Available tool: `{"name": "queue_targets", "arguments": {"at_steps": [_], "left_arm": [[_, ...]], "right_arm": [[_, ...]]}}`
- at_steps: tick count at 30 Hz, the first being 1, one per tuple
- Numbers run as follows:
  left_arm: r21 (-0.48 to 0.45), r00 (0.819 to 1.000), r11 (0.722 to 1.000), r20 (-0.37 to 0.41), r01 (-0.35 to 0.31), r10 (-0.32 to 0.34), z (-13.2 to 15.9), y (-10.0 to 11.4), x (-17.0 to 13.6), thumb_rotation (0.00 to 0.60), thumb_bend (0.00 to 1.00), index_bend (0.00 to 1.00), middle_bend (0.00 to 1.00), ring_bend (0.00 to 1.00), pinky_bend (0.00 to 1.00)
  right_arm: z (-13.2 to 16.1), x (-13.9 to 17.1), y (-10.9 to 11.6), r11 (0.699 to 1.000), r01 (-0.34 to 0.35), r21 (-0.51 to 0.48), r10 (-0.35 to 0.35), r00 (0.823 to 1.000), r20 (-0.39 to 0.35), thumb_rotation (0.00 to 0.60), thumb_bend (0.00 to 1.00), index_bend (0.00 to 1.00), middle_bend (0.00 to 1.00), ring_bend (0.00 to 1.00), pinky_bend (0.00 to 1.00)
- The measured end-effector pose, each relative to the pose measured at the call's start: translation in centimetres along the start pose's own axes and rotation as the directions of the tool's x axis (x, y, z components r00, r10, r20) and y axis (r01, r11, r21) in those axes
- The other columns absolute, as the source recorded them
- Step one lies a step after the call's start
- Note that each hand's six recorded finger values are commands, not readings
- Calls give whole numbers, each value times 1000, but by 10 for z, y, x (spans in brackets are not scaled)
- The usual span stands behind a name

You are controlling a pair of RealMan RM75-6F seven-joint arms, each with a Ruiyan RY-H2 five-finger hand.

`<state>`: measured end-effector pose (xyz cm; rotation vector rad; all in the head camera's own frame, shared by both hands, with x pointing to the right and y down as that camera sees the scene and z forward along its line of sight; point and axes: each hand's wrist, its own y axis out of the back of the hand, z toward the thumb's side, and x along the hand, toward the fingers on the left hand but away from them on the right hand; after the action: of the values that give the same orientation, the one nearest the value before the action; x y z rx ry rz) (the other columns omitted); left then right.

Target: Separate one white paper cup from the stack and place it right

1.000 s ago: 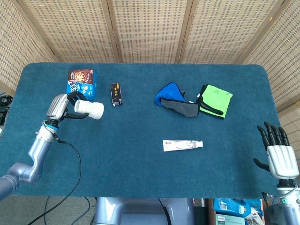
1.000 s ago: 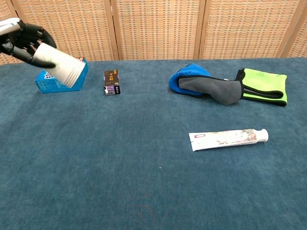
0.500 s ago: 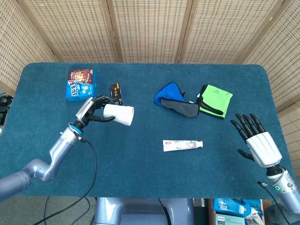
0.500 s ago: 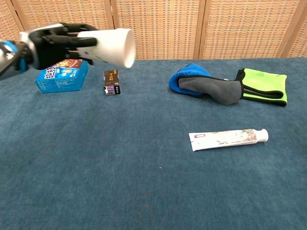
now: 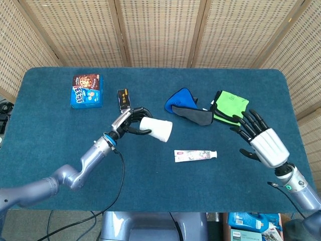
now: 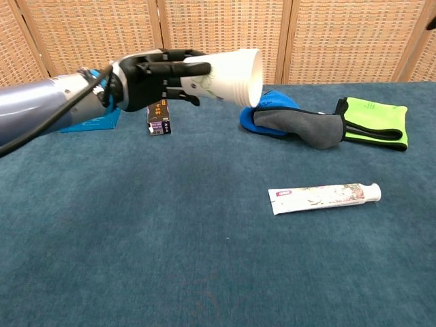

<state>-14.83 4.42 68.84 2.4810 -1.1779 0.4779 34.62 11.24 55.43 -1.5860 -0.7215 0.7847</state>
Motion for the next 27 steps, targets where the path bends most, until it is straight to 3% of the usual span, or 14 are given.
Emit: {"name": "queue_targets", "arguments": {"at_steps": [9,16,27], "left_arm": [[23,1000,999,-2,31,-31,7,-24,13,600,185,460,502,479,505],[2,999,999,-9,49,-49,12,-42,23,600,185,459,502,479,504],[-7,998,998,-17,56,-56,12,-53,28,600,195,459,502,480,505]], "right_arm": [[41,-56,2,999,50,-8,-51,983,-176,600,231,402,279,147,127],[77,-91,-6,998,63,15,-56,956,-287,600,246,412,297,160,150],[79,-101,-12,998,62,-11,-62,960,-273,600,328,476,323,179,192]]}}
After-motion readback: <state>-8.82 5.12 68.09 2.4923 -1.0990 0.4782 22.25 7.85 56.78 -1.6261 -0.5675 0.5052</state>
